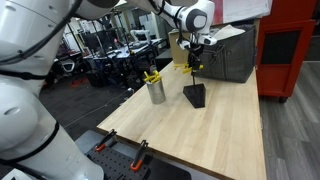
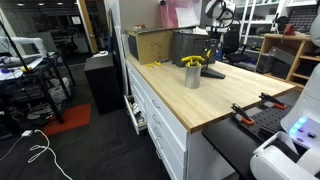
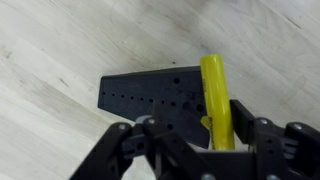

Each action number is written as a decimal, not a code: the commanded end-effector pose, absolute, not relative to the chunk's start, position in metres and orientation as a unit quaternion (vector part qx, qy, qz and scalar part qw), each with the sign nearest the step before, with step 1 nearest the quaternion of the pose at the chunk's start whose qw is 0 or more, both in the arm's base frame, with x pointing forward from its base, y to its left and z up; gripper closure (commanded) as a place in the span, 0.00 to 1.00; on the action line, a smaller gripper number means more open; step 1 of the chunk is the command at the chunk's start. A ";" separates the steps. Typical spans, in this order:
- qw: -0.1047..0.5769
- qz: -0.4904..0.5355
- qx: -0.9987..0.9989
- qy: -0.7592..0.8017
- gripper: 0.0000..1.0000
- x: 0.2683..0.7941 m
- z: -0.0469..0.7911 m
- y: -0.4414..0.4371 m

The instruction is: Put one wrench on the black stand.

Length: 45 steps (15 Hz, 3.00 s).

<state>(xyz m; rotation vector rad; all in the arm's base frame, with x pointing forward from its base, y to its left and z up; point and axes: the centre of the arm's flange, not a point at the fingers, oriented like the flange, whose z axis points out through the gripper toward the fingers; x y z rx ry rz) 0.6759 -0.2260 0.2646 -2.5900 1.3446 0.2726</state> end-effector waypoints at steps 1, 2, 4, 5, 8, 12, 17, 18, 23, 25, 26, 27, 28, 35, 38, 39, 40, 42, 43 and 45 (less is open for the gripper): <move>0.099 0.109 -0.857 0.494 0.50 0.662 0.282 -0.223; 0.096 0.112 -0.850 0.506 0.46 0.662 0.284 -0.224; 0.088 0.110 -0.838 0.527 0.53 0.662 0.288 -0.224; 0.083 0.107 -0.834 0.534 0.62 0.664 0.288 -0.223; 0.065 0.100 -0.822 0.557 0.25 0.668 0.287 -0.218; 0.046 0.098 -0.808 0.579 0.03 0.671 0.287 -0.216; 0.041 0.092 -0.801 0.591 0.00 0.678 0.279 -0.225; 0.037 0.091 -0.800 0.592 0.00 0.679 0.278 -0.228; 0.006 0.062 -0.799 0.598 0.00 0.684 0.273 -0.248; -0.009 0.049 -0.797 0.602 0.00 0.687 0.275 -0.252; -0.013 0.045 -0.796 0.603 0.00 0.687 0.276 -0.253; -0.015 0.042 -0.794 0.606 0.00 0.687 0.278 -0.255; -0.015 0.038 -0.794 0.606 0.00 0.687 0.281 -0.255; 0.039 0.022 -0.815 0.578 0.00 0.688 0.312 -0.252; 0.072 0.020 -0.849 0.523 0.00 0.679 0.331 -0.244; 0.077 0.019 -0.858 0.507 0.00 0.677 0.337 -0.242; 0.085 0.016 -0.869 0.487 0.00 0.674 0.345 -0.241; 0.097 0.012 -0.892 0.442 0.00 0.668 0.358 -0.238; 0.101 0.010 -0.902 0.419 0.00 0.665 0.365 -0.235; 0.105 0.011 -0.920 0.376 0.00 0.659 0.378 -0.226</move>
